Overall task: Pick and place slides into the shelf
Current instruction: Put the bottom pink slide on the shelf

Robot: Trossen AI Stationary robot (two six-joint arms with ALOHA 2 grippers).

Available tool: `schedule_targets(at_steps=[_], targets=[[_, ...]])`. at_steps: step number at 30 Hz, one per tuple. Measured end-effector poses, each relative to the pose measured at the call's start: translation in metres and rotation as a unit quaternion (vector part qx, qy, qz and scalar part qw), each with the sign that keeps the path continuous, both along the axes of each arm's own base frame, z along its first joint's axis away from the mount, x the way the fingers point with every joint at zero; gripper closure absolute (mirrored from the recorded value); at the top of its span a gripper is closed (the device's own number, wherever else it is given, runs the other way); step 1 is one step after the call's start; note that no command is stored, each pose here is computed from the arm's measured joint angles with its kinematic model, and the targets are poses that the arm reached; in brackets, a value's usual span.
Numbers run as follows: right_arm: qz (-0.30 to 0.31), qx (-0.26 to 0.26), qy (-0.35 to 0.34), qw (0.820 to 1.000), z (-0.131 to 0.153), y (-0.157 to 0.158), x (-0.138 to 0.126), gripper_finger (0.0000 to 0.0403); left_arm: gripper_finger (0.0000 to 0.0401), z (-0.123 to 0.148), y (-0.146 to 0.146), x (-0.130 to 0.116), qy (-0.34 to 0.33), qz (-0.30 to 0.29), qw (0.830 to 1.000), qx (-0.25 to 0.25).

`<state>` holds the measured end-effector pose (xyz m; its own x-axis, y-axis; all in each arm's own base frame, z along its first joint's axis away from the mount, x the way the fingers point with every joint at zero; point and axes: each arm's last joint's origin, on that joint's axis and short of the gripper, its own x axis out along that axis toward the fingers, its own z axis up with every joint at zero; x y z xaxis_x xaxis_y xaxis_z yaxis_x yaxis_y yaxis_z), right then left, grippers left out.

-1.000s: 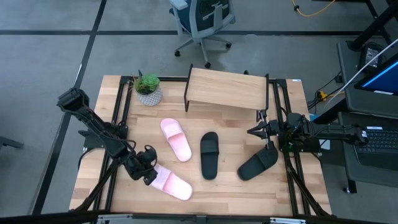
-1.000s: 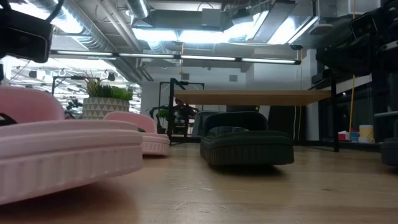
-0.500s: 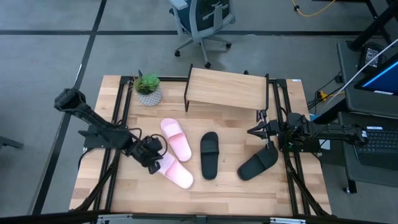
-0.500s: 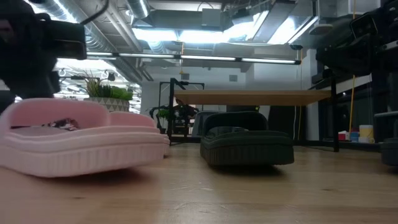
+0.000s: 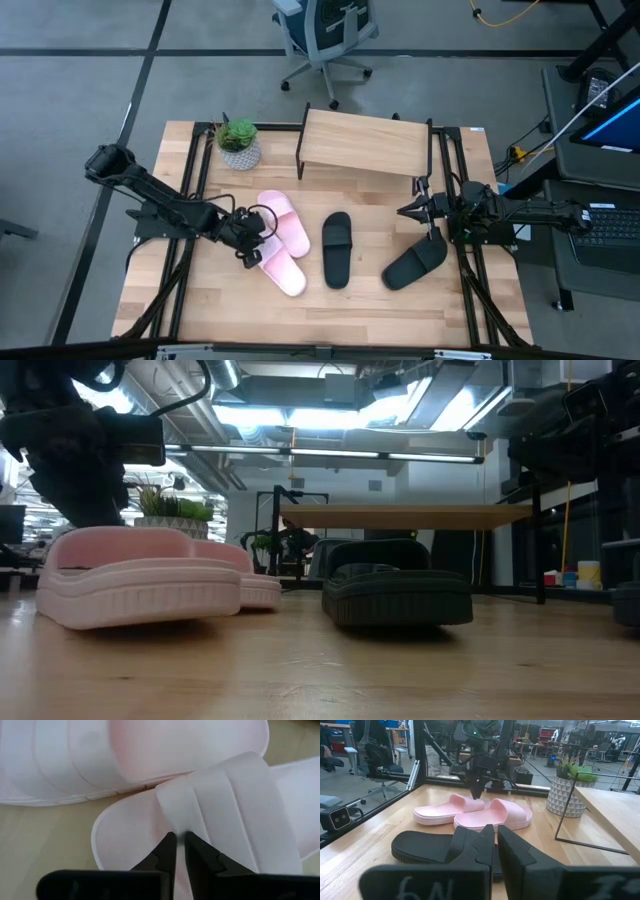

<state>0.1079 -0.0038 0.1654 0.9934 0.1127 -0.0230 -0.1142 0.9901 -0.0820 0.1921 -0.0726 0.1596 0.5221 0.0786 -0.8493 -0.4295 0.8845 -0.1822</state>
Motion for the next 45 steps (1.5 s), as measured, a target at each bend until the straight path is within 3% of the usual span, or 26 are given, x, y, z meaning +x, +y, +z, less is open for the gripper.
schedule_targets(at_steps=[9,16,39,45], targets=[[0.0,0.0,0.0,1.0,0.0,0.0,0.0,0.0377,0.0345,-0.0001,0.0007,0.0002,0.001,0.0,1.0,0.0],[0.0,0.0,0.0,1.0,-0.0001,0.0,0.0,0.0377,0.0344,0.0006,0.0026,0.0007,-0.012,0.015,0.999,0.032],[0.0,0.003,0.001,1.0,-0.0002,0.0,0.0,0.0377,0.0344,0.0001,0.003,0.0,-0.009,0.028,0.999,0.027],[0.0,0.003,0.001,1.0,-0.0001,0.0,0.0,0.0377,0.0344,0.0004,0.0039,0.0003,-0.012,0.016,0.998,0.053]])
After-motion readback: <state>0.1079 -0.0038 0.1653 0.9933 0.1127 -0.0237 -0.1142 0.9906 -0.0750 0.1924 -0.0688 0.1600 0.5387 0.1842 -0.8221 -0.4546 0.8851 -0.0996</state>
